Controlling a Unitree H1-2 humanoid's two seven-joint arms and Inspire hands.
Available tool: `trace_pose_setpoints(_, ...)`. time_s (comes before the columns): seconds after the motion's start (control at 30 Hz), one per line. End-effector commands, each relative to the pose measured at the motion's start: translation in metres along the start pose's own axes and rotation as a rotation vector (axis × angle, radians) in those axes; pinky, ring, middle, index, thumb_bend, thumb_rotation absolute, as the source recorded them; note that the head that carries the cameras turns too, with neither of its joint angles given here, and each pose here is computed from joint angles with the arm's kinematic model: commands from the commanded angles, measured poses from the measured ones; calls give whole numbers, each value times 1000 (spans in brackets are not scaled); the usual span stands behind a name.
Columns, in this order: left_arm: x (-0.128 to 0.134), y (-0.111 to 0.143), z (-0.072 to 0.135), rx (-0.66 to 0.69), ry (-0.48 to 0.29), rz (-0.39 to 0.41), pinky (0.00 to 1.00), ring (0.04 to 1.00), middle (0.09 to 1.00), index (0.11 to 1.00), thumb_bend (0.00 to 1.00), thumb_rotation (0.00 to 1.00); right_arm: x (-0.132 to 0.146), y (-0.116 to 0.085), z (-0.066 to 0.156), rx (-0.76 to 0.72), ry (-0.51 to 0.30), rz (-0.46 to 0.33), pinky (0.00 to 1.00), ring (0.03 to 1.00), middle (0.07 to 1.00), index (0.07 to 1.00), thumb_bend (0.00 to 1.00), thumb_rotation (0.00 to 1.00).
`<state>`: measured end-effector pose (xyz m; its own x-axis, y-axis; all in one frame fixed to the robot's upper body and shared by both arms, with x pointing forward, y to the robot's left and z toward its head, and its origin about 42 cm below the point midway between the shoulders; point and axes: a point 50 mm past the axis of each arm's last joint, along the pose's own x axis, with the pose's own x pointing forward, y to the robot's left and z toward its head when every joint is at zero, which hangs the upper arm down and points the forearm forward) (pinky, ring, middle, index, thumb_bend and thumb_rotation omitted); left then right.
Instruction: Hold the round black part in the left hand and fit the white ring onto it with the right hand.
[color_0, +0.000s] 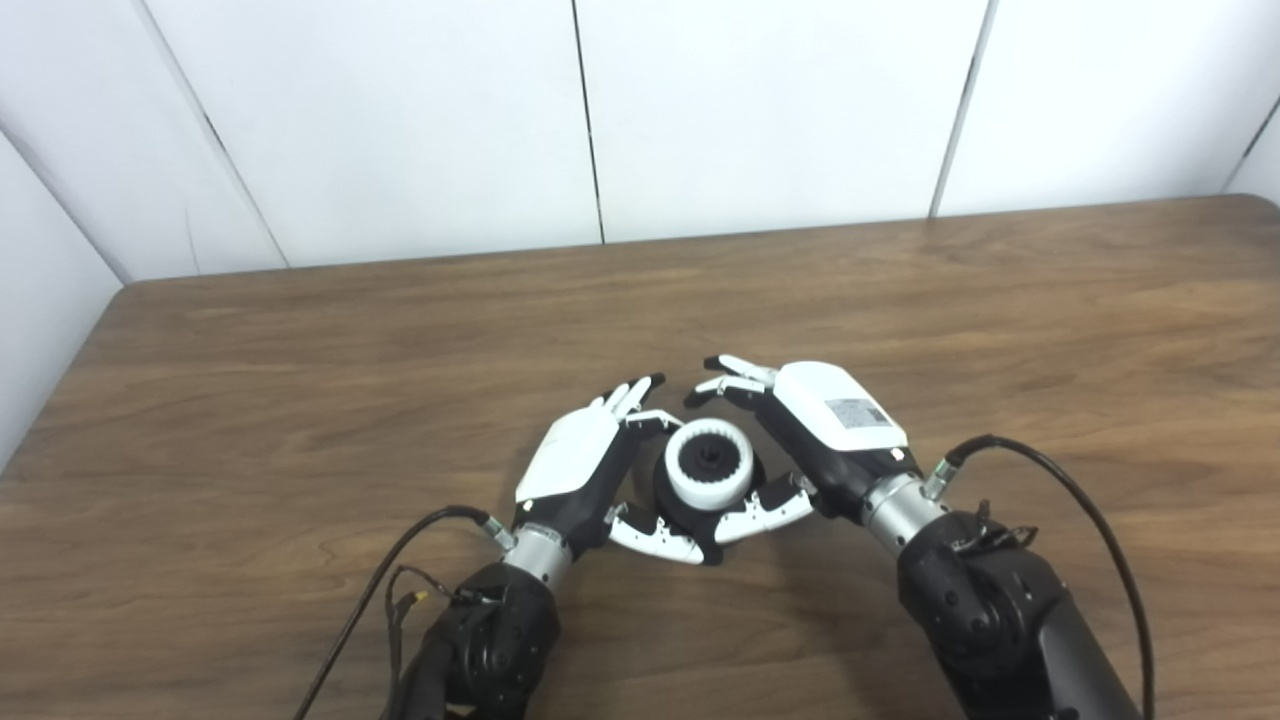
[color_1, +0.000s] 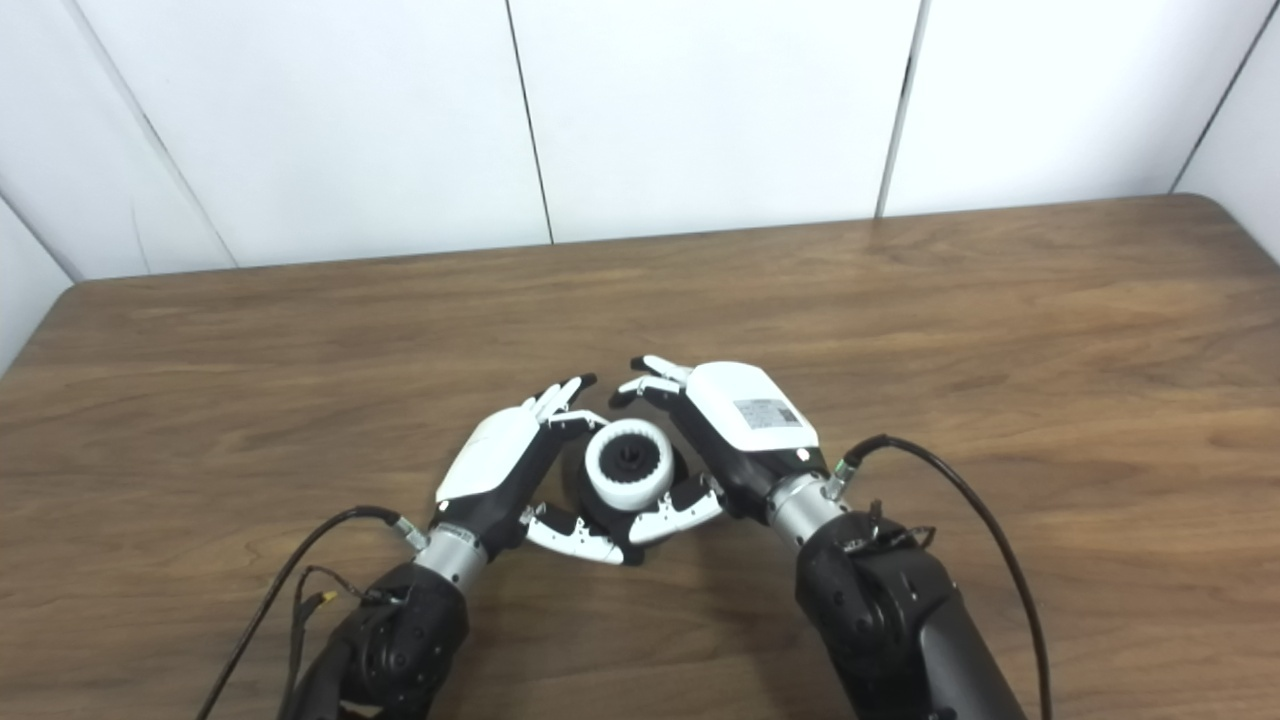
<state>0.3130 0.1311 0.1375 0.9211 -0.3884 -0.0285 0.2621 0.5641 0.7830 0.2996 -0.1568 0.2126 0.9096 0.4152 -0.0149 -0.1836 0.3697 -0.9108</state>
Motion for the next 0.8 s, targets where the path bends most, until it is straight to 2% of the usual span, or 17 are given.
trace_pose_setpoints(0.0, 9, 17, 15, 9, -59, 55, 1000, 1000, 1000, 617, 965, 332, 1, -21, 9, -17, -45, -65, 844, 904, 951, 868, 990, 439)
trace_pose_setpoints(0.23, 8, 18, 15, 13, -58, 56, 1000, 1000, 1000, 617, 966, 321, -3, -25, 9, -23, -45, -47, 870, 917, 966, 904, 998, 485)
trace_pose_setpoints(0.37, 7, 19, 14, 23, -56, 60, 1000, 1000, 1000, 618, 952, 310, -4, -26, 6, -45, -29, 0, 877, 937, 990, 938, 1000, 453)
trace_pose_setpoints(0.4, 6, 19, 14, 23, -56, 62, 1000, 1000, 1000, 617, 950, 300, -4, -26, 6, -54, -24, 13, 877, 953, 996, 975, 1000, 460)
trace_pose_setpoints(0.63, 6, 19, 13, 26, -52, 64, 1000, 1000, 1000, 618, 952, 296, -16, -36, -17, -73, 38, 122, 867, 984, 1000, 1000, 1000, 432)
trace_pose_setpoints(0.77, 7, 19, 12, 38, -51, 63, 1000, 1000, 1000, 620, 945, 311, -24, -41, -34, -67, 72, 154, 871, 991, 1000, 1000, 1000, 405)
